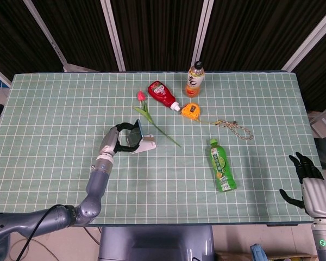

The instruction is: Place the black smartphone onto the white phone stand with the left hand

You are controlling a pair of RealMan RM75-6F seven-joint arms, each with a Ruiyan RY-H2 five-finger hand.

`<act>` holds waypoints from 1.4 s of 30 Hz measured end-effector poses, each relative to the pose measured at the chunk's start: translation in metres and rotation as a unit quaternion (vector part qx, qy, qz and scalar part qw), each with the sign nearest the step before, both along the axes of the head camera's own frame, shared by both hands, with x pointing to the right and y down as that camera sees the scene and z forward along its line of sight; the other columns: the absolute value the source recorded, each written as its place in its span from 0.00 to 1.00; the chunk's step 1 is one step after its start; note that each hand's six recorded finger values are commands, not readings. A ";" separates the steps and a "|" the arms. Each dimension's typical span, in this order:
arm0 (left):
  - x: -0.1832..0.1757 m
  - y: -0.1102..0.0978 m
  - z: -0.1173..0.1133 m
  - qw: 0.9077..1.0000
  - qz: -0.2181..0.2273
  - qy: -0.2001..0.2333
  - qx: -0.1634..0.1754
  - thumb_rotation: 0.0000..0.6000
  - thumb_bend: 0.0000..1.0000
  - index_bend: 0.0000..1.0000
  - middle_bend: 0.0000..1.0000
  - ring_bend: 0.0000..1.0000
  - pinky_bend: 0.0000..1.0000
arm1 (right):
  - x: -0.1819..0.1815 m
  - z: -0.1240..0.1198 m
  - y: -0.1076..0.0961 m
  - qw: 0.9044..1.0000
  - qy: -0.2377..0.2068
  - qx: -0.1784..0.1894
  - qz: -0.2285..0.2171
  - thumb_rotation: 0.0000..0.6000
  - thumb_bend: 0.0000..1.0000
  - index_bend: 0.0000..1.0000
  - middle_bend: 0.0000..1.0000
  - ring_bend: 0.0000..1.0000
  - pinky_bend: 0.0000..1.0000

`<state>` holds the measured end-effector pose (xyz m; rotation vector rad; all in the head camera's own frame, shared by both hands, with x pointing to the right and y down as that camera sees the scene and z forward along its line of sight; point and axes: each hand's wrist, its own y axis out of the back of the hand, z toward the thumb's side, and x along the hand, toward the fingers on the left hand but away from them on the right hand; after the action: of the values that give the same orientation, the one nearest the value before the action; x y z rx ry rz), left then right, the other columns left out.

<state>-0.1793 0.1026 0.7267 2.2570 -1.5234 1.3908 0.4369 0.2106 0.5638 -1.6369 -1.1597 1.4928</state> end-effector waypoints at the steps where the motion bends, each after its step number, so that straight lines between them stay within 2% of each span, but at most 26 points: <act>1: 0.000 0.000 0.000 1.000 0.000 0.000 0.000 1.00 0.26 0.52 0.53 0.08 0.00 | 0.000 0.000 0.000 1.000 0.000 0.000 0.000 1.00 0.32 0.11 0.06 0.00 0.19; 19: 0.000 0.003 0.003 1.000 0.009 0.003 -0.006 1.00 0.26 0.48 0.51 0.08 0.00 | 0.000 0.000 0.000 1.000 -0.001 0.000 0.000 1.00 0.32 0.11 0.06 0.00 0.19; 27: 0.000 0.006 0.003 1.000 0.019 -0.002 -0.005 1.00 0.24 0.37 0.39 0.06 0.00 | 0.000 0.000 0.000 1.000 -0.001 0.000 0.000 1.00 0.32 0.11 0.06 0.00 0.19; 36: 0.001 0.008 0.004 1.000 0.026 -0.003 -0.008 1.00 0.24 0.19 0.19 0.00 0.00 | 0.000 0.000 0.000 1.000 -0.002 0.000 0.000 1.00 0.32 0.11 0.06 0.00 0.19; 42: 0.000 0.008 0.003 1.000 0.028 -0.005 -0.009 1.00 0.23 0.15 0.13 0.00 0.00 | 0.000 0.000 0.000 1.000 -0.003 0.001 0.000 1.00 0.32 0.11 0.06 0.00 0.19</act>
<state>-0.1790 0.1103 0.7300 2.3028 -1.4567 1.4244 0.4367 0.2106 0.5635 -1.6419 -1.1644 1.4877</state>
